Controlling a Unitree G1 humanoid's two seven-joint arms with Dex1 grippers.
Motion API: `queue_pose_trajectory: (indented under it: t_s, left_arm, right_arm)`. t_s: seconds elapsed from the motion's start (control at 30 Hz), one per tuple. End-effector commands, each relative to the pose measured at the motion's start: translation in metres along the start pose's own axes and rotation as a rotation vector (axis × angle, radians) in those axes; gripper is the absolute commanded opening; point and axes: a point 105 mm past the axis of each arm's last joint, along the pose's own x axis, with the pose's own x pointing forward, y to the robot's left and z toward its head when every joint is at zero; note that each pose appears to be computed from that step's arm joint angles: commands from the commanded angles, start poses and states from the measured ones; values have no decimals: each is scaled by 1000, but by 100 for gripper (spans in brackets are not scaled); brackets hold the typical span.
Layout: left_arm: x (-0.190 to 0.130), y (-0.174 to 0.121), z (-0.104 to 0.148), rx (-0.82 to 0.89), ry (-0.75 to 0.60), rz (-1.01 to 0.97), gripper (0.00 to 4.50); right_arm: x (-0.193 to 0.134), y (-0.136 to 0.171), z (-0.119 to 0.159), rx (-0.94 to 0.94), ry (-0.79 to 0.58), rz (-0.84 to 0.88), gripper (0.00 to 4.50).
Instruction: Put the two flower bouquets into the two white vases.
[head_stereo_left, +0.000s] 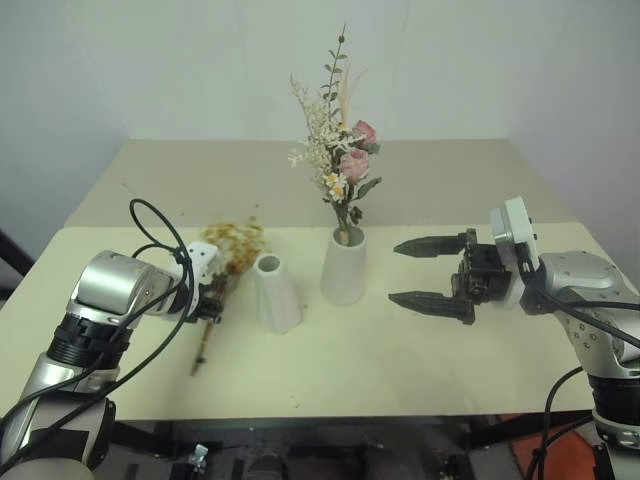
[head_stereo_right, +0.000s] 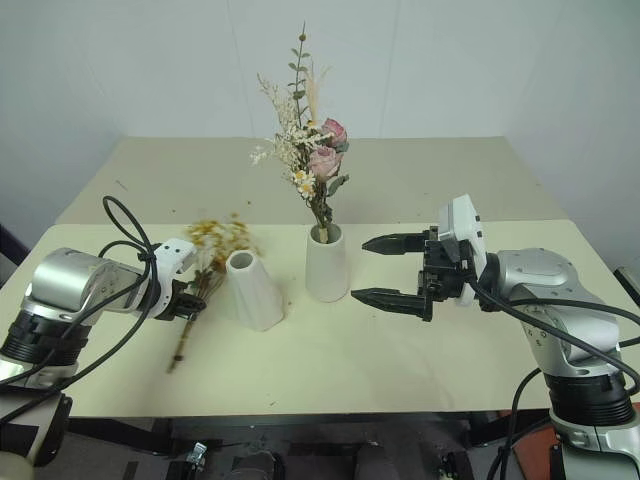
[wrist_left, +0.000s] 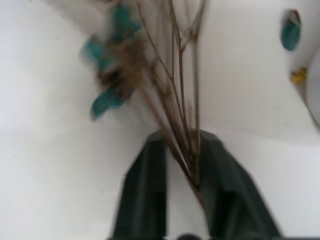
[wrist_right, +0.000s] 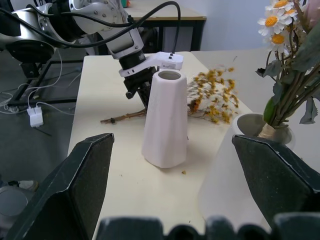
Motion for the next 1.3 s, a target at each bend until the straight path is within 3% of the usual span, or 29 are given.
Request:
queue_pose_trajectory:
  t_s: [0.03, 0.23, 0.33, 0.4, 0.57, 0.87, 1.3]
  left_arm:
    - [-9, 12, 18, 17, -118, 63, 5]
    - [-39, 35, 59, -32, -387, 120, 5]
    - [-76, 34, 98, 25, -739, 118, 5]
    - [-104, 24, 120, 59, -981, 75, 5]
    - [-140, -11, 139, 65, -1216, -208, 5]
    - [-152, -61, 132, 216, -1319, -600, 5]
    - [-137, -88, 120, 258, -1279, -797, 5]
  right_arm:
    - [0, 3, 13, -31, -31, 27, 450]
    - [3, 3, 13, -16, -38, 37, 450]
    - [6, -1, 13, 13, -69, 26, 450]
    - [9, -7, 14, 105, -133, 23, 450]
    - [14, -6, 9, 125, -122, 40, 450]
    - [17, -6, -1, 59, -50, 34, 450]
    - [15, -9, -2, 31, -46, 13, 450]
